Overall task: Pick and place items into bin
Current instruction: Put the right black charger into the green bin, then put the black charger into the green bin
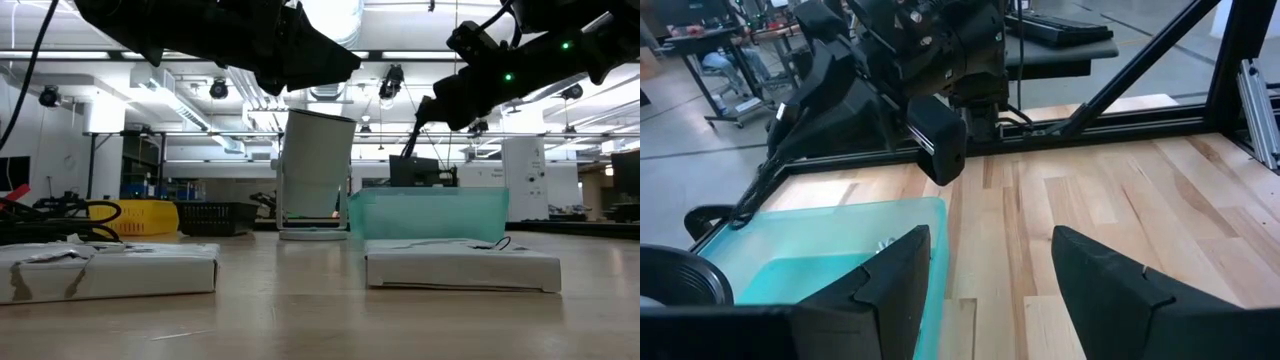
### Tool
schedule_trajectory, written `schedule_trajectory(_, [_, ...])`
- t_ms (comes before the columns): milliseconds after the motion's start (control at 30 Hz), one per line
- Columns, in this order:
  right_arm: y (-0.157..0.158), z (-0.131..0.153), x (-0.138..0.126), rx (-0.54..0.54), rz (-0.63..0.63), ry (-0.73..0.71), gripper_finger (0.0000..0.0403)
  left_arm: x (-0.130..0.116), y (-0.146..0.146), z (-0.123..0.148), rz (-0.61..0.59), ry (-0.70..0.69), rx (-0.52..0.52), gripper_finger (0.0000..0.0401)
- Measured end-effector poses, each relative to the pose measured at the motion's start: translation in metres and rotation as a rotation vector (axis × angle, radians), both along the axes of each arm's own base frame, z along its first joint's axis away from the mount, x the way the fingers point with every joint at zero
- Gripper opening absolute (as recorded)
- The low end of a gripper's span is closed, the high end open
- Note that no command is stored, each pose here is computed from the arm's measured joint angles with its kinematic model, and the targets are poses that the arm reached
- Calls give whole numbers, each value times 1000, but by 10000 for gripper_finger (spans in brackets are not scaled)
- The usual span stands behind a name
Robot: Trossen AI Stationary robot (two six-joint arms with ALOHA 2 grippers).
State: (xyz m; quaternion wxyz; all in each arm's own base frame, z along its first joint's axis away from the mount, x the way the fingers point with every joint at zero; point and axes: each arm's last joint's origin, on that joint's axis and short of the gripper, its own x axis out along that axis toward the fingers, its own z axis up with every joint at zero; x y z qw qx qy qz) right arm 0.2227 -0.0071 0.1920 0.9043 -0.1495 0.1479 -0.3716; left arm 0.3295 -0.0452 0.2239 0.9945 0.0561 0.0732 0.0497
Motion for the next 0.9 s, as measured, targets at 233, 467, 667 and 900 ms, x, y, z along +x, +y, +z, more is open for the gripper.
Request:
schedule_trajectory(233, [0, 0, 0, 1, 0, 0, 150, 0, 0, 0, -1, 0, 0, 194])
schedule_trajectory(467, [10, -1, 3, 103, 422, 15, 161, 0, 0, -1, 0, 11, 2, 194])
schedule_trajectory(667, [23, 11, -3, 158, 914, -32, 139, -2, 0, -5, 8, 51, -49, 194])
schedule_trajectory(900, [23, 14, -26, 181, 974, -103, 122, -6, -7, -13, -3, 143, -76, 194])
